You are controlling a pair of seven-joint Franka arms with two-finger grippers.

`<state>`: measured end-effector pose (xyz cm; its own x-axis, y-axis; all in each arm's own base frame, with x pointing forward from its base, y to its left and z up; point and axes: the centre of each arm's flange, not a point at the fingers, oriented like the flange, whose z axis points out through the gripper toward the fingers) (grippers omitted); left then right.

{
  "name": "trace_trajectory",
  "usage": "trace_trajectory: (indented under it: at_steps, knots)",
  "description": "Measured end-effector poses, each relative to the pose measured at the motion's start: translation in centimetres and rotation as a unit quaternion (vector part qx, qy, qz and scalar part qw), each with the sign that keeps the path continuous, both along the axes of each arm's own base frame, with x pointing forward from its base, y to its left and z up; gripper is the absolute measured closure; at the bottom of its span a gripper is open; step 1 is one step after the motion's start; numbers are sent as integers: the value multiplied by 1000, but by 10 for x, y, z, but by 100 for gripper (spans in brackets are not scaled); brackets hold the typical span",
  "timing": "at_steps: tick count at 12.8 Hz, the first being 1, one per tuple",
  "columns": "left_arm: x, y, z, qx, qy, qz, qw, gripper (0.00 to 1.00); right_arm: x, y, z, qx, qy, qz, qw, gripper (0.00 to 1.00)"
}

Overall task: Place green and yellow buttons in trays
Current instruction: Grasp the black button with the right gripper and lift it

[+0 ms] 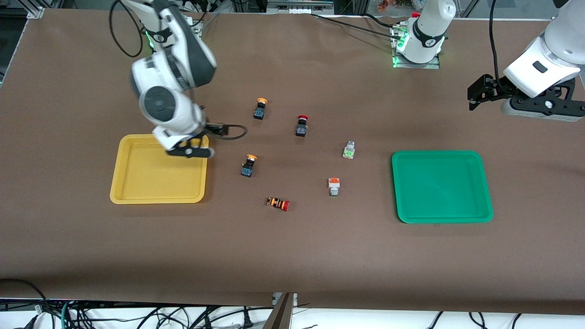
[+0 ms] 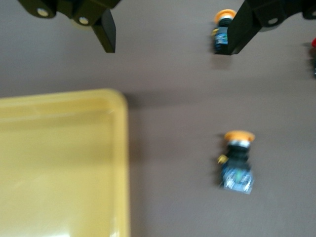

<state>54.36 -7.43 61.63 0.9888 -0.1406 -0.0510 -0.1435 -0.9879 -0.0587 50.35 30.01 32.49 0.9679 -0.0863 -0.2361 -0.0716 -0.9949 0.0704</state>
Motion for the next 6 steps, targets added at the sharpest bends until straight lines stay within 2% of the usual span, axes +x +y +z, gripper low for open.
trace_trajectory:
  at_steps: [3, 6]
  knots:
    - [0, 0, 0, 0, 1, 0, 1000, 0, -40, 52, -41, -15, -7, -20, 1000, 0]
    - [-1, 2, -1, 1, 4, 1, 1000, 0, -73, 72, -87, -14, -23, -48, 998, 0]
